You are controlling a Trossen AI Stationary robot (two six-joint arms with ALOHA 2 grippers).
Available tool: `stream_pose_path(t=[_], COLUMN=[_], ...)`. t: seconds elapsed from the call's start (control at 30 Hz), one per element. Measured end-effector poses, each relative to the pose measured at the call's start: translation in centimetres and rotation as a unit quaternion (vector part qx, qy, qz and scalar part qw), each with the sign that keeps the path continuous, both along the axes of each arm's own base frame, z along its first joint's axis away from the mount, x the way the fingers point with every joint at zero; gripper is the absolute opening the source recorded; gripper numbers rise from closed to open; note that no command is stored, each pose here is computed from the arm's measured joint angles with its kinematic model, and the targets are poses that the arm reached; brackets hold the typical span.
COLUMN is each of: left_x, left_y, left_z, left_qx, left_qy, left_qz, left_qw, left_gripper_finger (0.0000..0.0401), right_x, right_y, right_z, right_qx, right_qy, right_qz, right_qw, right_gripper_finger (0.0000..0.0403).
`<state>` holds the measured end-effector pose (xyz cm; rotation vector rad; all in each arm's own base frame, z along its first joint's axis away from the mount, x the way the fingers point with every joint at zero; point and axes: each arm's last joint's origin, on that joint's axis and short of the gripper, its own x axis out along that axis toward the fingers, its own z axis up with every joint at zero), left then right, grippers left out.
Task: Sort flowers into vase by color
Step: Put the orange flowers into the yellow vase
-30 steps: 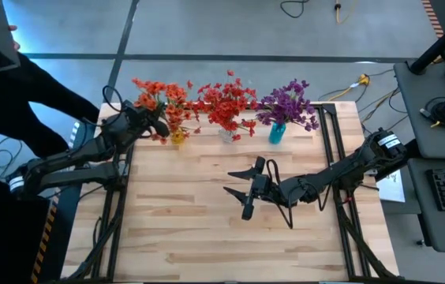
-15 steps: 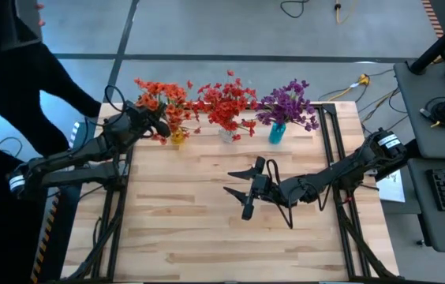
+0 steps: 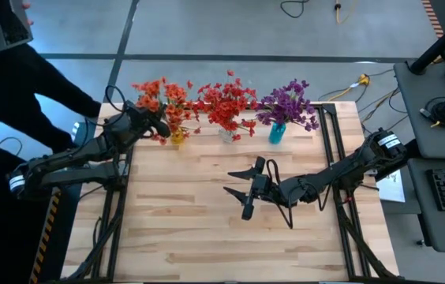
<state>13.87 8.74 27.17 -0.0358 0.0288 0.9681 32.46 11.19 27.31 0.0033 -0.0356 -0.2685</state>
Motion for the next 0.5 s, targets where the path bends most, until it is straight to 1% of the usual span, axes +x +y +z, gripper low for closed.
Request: stream_pose_path(t=[0.27,0.5], left_x=[0.02,0.13], left_y=[-0.03,-0.12], left_z=[-0.24,-0.31], left_qx=[-0.006,-0.009], left_qy=[0.012,0.017], left_qz=[-0.006,-0.031], left_qw=[1.000,0.999], left_gripper_finger=[0.0094,0.0153], right_x=[0.00,0.00], right_y=[0.00,0.00], right_z=[0.00,-0.01], right_qx=[-0.001,-0.002], right_qy=[0.000,0.000], right_qz=[0.000,0.000], right_qw=[1.000,1.000], right_gripper_finger=[0.0210,0.0210])
